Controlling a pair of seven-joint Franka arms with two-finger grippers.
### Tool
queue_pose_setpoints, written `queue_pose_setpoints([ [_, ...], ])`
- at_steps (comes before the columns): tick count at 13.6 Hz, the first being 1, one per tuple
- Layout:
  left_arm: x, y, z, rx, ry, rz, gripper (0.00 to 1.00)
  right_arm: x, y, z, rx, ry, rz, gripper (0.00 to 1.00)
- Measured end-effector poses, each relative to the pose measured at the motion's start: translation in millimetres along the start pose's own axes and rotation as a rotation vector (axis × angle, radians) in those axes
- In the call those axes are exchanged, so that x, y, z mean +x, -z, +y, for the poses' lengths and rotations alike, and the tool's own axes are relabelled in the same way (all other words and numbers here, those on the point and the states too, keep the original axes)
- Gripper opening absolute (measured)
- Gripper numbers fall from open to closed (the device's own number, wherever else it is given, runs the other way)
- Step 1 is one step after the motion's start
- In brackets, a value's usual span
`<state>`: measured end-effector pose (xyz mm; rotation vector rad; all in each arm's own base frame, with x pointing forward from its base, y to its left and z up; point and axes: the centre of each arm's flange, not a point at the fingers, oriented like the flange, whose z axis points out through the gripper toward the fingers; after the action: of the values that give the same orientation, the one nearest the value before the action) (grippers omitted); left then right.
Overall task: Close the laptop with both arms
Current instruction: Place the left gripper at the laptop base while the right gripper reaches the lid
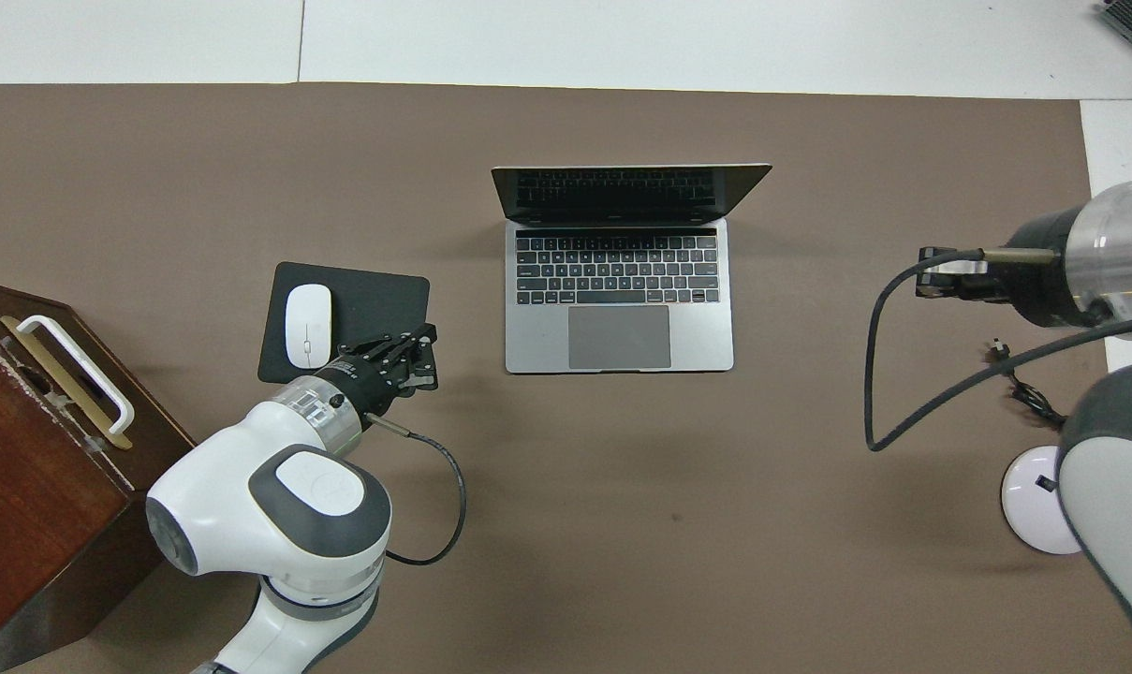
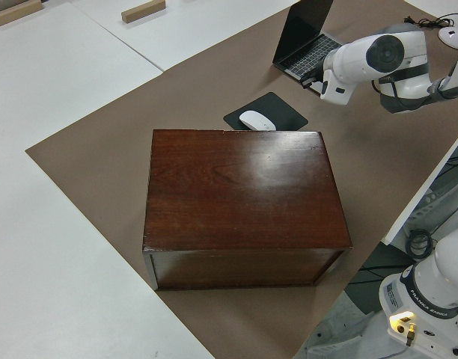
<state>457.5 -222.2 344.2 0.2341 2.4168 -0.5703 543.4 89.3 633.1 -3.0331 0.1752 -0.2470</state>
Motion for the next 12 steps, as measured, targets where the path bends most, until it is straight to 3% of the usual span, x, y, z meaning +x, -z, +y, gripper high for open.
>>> queue_pose_setpoints([
  [5,25.3,-58.2,-52.2,-0.05,-0.018,0.041,0.01,4.1,-12.1,-20.3,0.009,-0.04,0.017,0.01],
  [12,35.3,-86.9,-72.9,-0.073,-0.046,0.052,0.01,28.7,-34.7,-45.7,-0.015,-0.027,0.039,0.01],
])
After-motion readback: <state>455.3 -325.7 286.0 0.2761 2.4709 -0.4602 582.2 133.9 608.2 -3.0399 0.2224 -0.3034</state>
